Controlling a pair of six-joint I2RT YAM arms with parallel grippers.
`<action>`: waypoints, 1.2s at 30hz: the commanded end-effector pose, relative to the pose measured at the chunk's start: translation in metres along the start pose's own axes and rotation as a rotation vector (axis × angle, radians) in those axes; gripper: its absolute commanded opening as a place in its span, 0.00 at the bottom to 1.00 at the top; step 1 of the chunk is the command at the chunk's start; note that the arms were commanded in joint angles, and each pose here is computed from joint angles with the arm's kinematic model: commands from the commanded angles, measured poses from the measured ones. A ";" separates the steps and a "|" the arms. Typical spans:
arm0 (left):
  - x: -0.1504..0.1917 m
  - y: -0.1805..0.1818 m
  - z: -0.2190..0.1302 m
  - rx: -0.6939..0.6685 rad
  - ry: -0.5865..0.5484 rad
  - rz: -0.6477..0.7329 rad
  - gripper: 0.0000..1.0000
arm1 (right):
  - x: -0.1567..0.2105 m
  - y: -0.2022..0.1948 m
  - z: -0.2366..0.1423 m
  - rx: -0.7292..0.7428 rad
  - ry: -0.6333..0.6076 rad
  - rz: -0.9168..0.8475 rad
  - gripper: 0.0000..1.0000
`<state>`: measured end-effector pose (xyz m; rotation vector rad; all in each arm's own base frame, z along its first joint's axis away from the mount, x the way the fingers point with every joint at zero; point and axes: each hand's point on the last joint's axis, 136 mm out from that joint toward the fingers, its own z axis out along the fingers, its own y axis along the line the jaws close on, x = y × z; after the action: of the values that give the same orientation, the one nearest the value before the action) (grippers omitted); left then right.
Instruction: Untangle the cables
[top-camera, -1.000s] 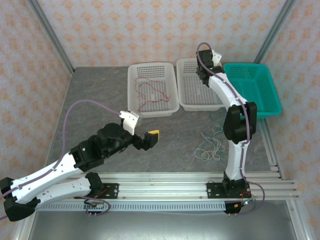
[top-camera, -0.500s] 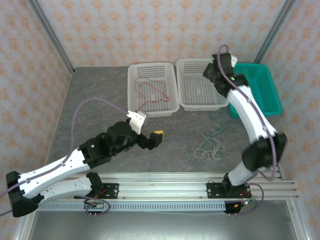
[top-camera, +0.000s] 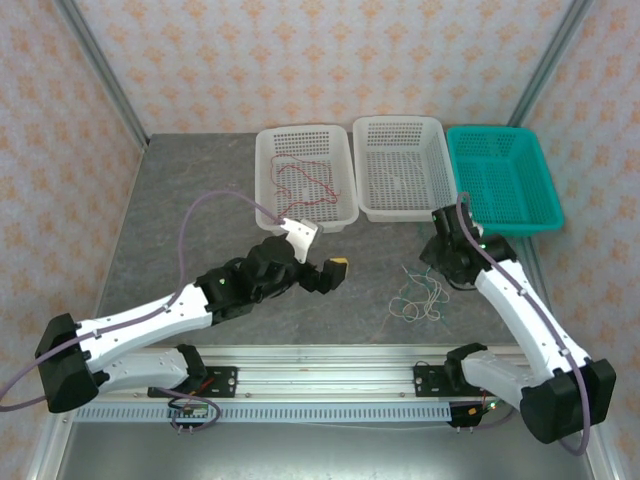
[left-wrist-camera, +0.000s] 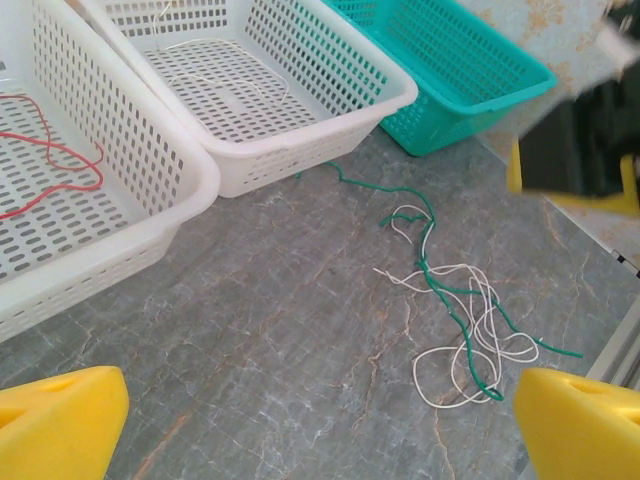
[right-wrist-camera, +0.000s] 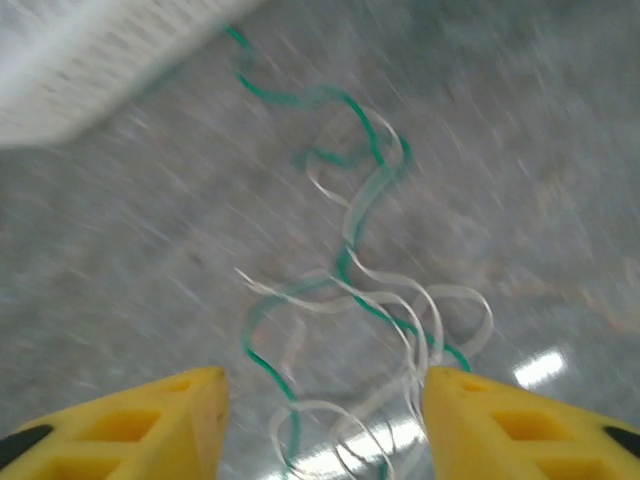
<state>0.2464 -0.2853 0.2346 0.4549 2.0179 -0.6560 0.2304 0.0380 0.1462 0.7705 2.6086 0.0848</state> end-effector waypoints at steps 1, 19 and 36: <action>-0.027 -0.009 -0.003 0.026 -0.070 0.005 0.99 | 0.038 -0.036 0.010 0.153 0.142 0.051 0.47; -0.017 0.005 -0.017 -0.018 -0.075 -0.019 0.99 | 0.085 -0.036 0.072 0.155 0.293 0.173 0.23; -0.012 0.009 -0.016 -0.024 -0.081 -0.042 0.99 | 0.053 -0.002 0.069 0.052 0.211 0.176 0.33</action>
<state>0.2432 -0.2724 0.2413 0.3965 1.9846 -0.6692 0.1802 0.0640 0.0453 1.1883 2.8433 0.1790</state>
